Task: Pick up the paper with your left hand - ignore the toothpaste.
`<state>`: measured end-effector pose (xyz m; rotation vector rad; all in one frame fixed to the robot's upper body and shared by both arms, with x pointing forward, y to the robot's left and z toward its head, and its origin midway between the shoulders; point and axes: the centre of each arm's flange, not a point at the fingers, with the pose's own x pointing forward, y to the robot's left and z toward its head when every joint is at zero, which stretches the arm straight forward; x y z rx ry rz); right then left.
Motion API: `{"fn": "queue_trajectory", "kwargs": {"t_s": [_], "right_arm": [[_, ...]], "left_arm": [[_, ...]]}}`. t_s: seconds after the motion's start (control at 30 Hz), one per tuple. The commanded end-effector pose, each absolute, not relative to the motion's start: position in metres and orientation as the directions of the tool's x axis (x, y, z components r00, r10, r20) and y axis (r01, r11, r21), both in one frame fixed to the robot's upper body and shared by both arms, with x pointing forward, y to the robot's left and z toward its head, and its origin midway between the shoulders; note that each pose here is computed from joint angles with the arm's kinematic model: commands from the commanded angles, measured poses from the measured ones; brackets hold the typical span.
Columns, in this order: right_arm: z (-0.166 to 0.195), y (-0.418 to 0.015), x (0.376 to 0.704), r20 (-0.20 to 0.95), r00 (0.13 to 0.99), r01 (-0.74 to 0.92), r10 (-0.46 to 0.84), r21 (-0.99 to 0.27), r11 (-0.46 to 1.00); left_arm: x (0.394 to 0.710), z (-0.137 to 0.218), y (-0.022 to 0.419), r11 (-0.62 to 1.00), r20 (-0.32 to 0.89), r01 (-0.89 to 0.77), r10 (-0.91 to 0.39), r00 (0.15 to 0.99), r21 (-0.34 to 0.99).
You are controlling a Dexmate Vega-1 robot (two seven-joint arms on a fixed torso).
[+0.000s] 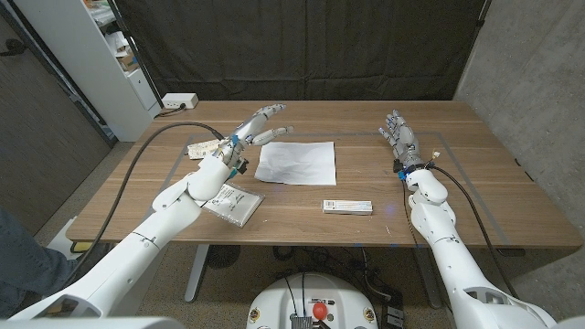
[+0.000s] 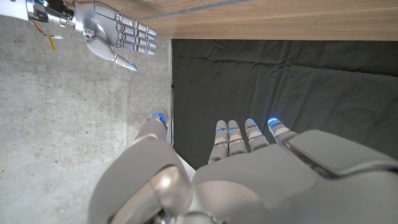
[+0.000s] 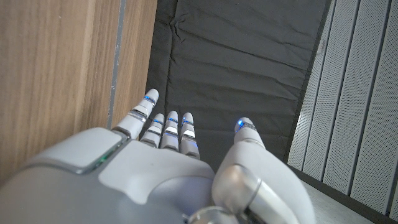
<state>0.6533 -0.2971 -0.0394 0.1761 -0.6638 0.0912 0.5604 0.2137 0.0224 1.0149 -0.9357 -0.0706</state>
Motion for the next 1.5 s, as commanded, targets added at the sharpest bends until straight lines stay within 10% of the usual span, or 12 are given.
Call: {"fn": "queue_trajectory", "kwargs": {"t_s": [0.03, 1.5], "right_arm": [[-0.041, -0.295, 0.653, 0.621, 0.783, -0.145, 0.029, 0.136, 0.980], [-0.052, -0.303, 0.646, 0.617, 0.787, -0.143, 0.020, 0.151, 0.978]], "left_arm": [[0.559, 0.022, 0.208, 0.477, 0.589, -0.376, -0.453, 0.669, 0.794], [0.566, 0.001, 0.180, 0.392, 0.509, -0.351, -0.445, 0.737, 0.850]]}}
